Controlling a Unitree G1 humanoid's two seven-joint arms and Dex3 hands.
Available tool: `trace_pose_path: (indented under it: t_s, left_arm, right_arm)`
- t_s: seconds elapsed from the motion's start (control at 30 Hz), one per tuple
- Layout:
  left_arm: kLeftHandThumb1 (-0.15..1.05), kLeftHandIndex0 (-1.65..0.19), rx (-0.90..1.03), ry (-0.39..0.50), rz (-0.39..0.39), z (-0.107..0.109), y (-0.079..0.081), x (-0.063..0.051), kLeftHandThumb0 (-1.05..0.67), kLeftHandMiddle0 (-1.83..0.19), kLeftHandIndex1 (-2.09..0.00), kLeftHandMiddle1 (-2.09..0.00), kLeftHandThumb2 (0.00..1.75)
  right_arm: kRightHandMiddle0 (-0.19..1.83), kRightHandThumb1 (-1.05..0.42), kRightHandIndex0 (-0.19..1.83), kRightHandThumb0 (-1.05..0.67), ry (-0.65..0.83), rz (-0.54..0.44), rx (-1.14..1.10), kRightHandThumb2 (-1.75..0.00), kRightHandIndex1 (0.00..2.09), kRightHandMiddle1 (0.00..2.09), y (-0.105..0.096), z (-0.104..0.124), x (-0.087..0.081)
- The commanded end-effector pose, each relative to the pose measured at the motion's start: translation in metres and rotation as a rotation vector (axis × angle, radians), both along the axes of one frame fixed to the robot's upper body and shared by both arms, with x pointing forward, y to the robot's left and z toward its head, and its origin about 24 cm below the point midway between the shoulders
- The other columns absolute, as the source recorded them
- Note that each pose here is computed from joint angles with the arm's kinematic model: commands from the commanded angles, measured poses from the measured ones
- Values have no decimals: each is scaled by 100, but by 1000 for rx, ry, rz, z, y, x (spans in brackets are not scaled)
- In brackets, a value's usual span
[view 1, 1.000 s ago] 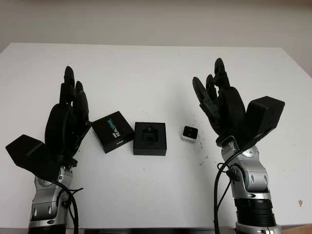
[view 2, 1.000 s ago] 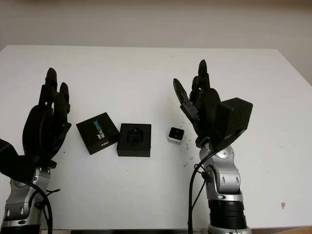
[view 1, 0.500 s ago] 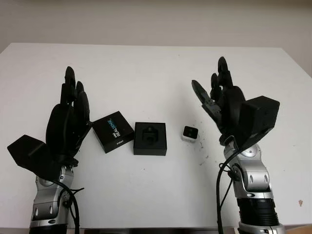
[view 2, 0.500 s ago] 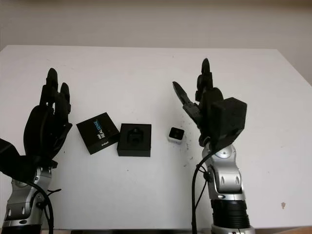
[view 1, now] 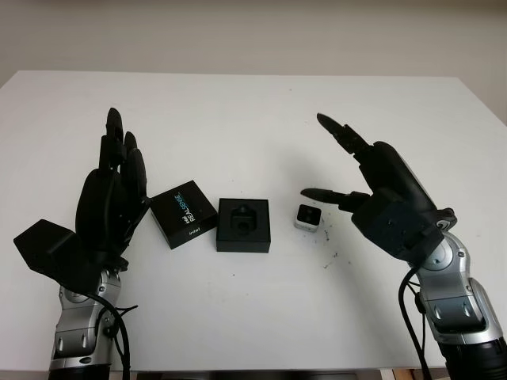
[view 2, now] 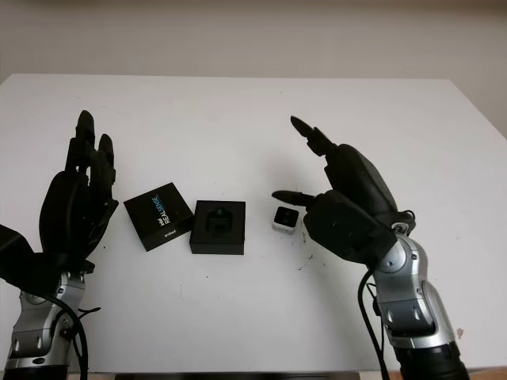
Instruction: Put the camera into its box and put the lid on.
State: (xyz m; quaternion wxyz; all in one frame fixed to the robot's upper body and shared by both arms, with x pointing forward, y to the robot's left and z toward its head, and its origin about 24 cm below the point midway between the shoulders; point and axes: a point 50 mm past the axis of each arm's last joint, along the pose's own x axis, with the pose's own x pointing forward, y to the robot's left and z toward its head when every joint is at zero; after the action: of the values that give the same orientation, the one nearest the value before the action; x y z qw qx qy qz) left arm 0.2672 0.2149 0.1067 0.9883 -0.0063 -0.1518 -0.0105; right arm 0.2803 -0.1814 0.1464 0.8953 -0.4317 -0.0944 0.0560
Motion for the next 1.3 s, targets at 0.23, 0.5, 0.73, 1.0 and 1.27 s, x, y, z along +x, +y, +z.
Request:
trace_pose_path:
  t_s: [0.23, 0.5, 0.73, 1.0, 1.27]
  left_arm:
    - [105, 19, 3, -14, -7, 4, 0, 0, -68, 19, 0, 0, 65]
    - [105, 19, 12, -15, -9, 4, 0, 0, -68, 19, 0, 0, 64]
    - [105, 19, 3, -8, -6, 3, -1, 0, -68, 19, 0, 0, 62]
    - [105, 19, 5, -4, -2, 2, -1, 0, -68, 19, 0, 0, 62]
    - [105, 19, 5, -5, 2, 2, 0, -1, -68, 19, 0, 0, 62]
  right_arm:
    - [38, -81, 38, -56, 10, -28, -172, -5, 14, 9, 6, -3, -8]
    - [43, -80, 46, -54, 38, -49, -220, -5, 16, 8, 12, -10, -7]
    - [47, -80, 50, -53, 49, -53, -267, -5, 18, 9, 15, -15, -5]
    - [52, -82, 42, -56, 46, -63, -297, -6, 51, 15, 15, -18, -4]
    - [31, -83, 2, -57, 57, -74, -328, -5, 133, 66, 15, -20, -3]
